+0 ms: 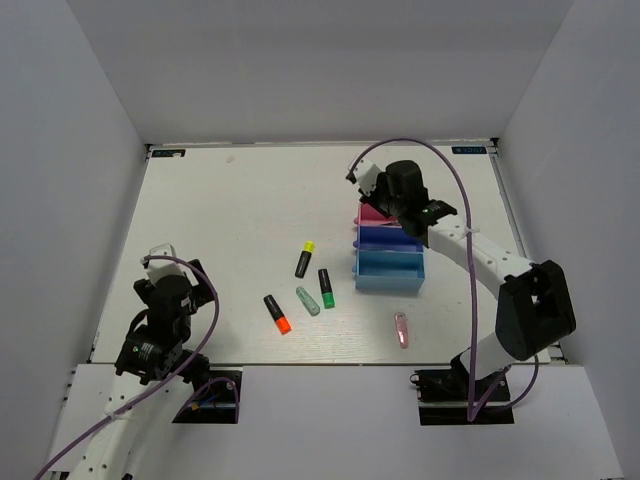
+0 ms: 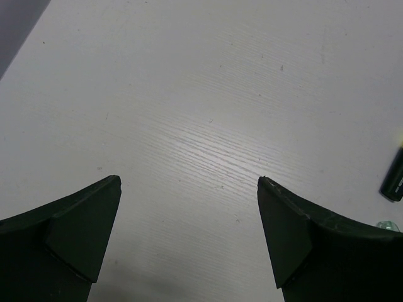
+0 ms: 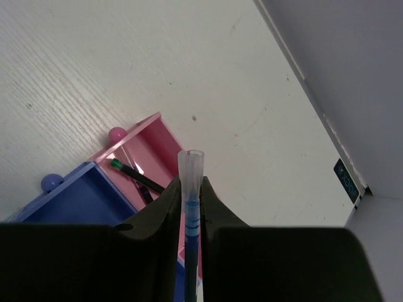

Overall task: Sort the stationery into containers
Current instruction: Place the pen in the storage box.

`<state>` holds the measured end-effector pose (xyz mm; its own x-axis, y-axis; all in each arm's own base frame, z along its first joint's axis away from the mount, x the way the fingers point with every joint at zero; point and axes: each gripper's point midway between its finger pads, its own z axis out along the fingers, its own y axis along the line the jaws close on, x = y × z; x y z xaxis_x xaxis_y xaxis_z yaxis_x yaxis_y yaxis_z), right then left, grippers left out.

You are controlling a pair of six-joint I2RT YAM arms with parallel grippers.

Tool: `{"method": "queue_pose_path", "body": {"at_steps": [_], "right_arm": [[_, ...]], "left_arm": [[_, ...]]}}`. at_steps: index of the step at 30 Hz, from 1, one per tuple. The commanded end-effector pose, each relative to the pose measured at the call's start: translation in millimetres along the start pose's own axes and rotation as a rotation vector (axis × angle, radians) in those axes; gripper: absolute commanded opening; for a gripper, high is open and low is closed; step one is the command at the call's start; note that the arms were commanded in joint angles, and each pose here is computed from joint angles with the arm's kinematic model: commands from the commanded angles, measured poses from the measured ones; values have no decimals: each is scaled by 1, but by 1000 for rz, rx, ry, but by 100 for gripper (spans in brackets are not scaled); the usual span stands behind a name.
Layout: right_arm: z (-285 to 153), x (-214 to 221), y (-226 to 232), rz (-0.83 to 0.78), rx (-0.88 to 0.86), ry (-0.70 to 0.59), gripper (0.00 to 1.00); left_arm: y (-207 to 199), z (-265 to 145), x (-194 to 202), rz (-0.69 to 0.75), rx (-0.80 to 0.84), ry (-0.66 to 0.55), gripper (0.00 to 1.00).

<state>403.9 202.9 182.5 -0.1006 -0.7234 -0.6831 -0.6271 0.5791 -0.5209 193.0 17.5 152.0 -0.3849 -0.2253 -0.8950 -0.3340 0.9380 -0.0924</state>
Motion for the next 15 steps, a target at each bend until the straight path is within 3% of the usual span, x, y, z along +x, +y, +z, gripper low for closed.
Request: {"method": "queue_pose_path", "body": {"at_steps": [1,15], "right_arm": [[2,-47,-16,-46,-73,-223,0],[29,-20,-1,-59,-341,-284,0]], "left_arm": [[-1,1,0,5,2,5,100],[-2,3,3,20,1,23,100]]}}
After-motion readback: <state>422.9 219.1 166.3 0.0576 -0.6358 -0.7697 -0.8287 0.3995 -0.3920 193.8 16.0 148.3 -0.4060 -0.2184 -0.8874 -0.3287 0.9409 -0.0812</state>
